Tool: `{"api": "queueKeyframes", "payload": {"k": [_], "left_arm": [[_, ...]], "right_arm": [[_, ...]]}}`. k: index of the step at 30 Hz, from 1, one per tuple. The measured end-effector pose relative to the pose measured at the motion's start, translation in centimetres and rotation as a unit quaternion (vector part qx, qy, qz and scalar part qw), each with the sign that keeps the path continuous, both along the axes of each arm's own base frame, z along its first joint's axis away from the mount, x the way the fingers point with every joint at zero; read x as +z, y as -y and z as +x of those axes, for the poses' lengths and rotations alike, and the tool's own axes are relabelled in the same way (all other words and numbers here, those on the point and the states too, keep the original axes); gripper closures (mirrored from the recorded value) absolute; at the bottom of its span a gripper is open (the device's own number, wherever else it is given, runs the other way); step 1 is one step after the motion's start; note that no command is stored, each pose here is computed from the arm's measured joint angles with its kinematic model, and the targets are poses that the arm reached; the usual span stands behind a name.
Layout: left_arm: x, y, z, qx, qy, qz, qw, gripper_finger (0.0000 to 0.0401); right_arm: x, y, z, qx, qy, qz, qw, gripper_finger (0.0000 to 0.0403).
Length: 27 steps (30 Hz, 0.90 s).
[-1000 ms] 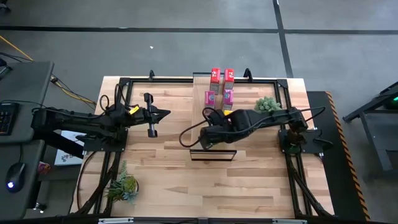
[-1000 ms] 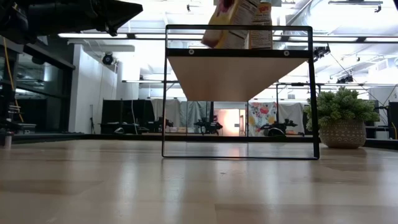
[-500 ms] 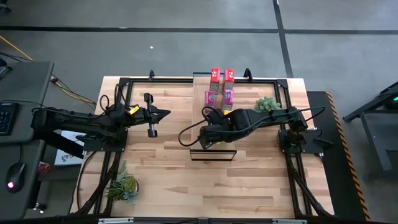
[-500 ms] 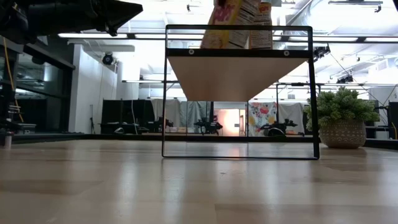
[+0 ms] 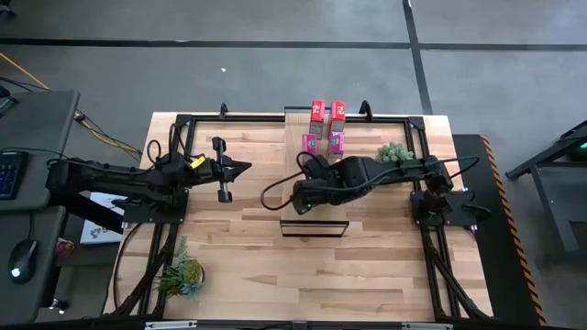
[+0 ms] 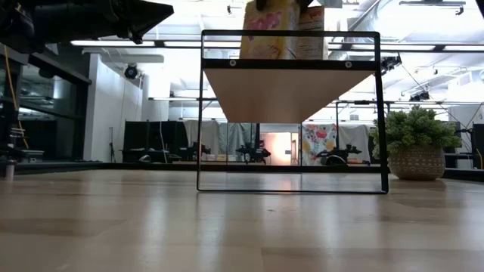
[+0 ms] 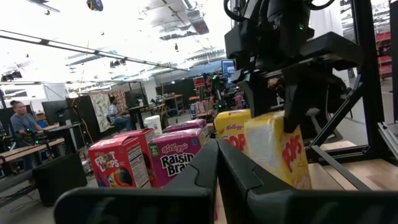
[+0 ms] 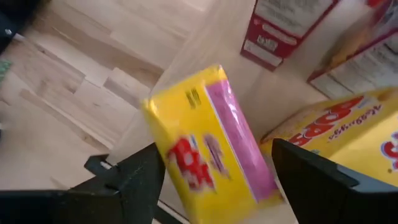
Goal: Stack cereal on shelf
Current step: Put the yellow cereal box on the shelf aligned with the yellow cereal box
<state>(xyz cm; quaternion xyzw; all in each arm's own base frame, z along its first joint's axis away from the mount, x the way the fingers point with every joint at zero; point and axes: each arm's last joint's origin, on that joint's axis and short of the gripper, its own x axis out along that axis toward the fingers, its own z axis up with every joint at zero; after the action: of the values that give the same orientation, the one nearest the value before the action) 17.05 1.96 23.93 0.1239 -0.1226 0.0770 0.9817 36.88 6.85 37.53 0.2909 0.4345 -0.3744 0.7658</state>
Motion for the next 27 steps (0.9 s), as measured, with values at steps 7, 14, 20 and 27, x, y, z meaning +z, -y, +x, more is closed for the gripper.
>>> {"api": "queueKeyframes", "payload": {"k": [7,14,20,27], "left_arm": [[0.0,0.0,0.0,0.0,0.0,0.0,1.0,0.0401],[0.0,0.0,0.0,0.0,0.0,0.0,1.0,0.0401],[0.0,0.0,0.0,0.0,0.0,0.0,1.0,0.0401],[0.0,0.0,0.0,0.004,0.0,-0.001,1.0,0.0401]], "right_arm": [[0.2,-0.1,0.4,0.019,0.016,-0.008,1.0,0.0119],[0.4,0.0,0.4,0.028,0.02,-0.016,0.999,0.0119],[1.2,-0.2,-0.3,0.035,0.034,-0.027,0.998,0.0119],[3.0,-1.1,-1.1,0.064,0.06,-0.071,0.994,0.0119]]}}
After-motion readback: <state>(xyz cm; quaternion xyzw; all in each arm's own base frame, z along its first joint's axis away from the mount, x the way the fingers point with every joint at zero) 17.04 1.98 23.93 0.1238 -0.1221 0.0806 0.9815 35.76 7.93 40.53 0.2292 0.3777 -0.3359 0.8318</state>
